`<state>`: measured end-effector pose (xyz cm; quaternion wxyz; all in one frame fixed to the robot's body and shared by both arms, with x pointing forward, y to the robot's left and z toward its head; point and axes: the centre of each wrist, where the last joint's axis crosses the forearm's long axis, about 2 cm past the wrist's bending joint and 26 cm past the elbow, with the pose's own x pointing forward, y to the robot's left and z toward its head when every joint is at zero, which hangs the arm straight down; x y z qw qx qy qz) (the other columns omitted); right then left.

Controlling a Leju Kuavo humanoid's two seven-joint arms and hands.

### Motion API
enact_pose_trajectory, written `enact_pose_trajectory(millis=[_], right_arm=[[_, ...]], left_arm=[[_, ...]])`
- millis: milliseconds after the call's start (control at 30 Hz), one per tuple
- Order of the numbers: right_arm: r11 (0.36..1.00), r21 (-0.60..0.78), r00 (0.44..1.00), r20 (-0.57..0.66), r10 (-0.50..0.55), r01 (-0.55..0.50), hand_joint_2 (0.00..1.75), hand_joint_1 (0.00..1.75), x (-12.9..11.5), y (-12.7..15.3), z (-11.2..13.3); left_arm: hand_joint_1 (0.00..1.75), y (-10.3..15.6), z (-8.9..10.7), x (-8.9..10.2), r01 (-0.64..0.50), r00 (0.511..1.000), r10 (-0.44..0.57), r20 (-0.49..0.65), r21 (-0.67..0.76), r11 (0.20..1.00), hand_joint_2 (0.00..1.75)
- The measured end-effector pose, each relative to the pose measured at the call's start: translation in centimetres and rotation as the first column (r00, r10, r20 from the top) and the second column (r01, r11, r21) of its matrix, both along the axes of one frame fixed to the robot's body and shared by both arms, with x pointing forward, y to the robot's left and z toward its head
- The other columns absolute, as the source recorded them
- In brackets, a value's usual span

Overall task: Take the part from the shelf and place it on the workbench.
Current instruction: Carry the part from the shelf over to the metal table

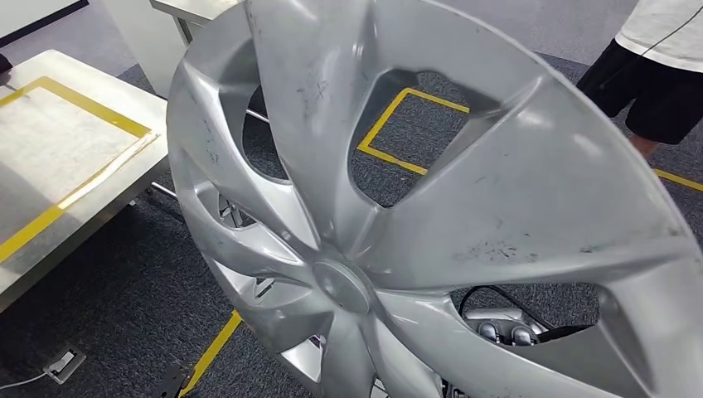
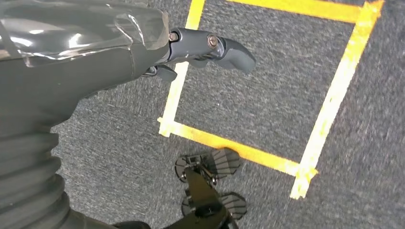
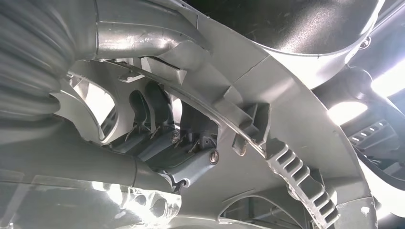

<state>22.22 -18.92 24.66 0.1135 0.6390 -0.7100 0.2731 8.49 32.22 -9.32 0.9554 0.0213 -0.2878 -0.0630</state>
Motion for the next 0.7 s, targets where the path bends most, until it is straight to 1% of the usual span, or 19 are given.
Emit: enact_pose_trajectory(millis=[233,467,700], right_arm=[[1.0,-0.002,1.0,0.006,-0.001,0.001,1.75,1.24,0.0,-0.04,0.12],[1.0,-0.007,1.0,0.009,-0.002,0.002,1.75,1.24,0.0,-0.07,0.14],[1.0,-0.002,1.0,0.01,-0.002,0.002,1.75,1.24,-0.01,0.0,0.22]], left_arm=[[0.0,-0.13,0.07,0.23,-0.001,1.0,0.001,0.007,-0.004,1.0,1.75],[0.0,-0.6,0.03,0.15,0.004,1.0,-0.004,0.004,-0.015,1.0,1.75],[0.0,-0.51,-0.01,-0.09,0.007,1.0,-0.007,-0.002,-0.007,1.0,1.75]])
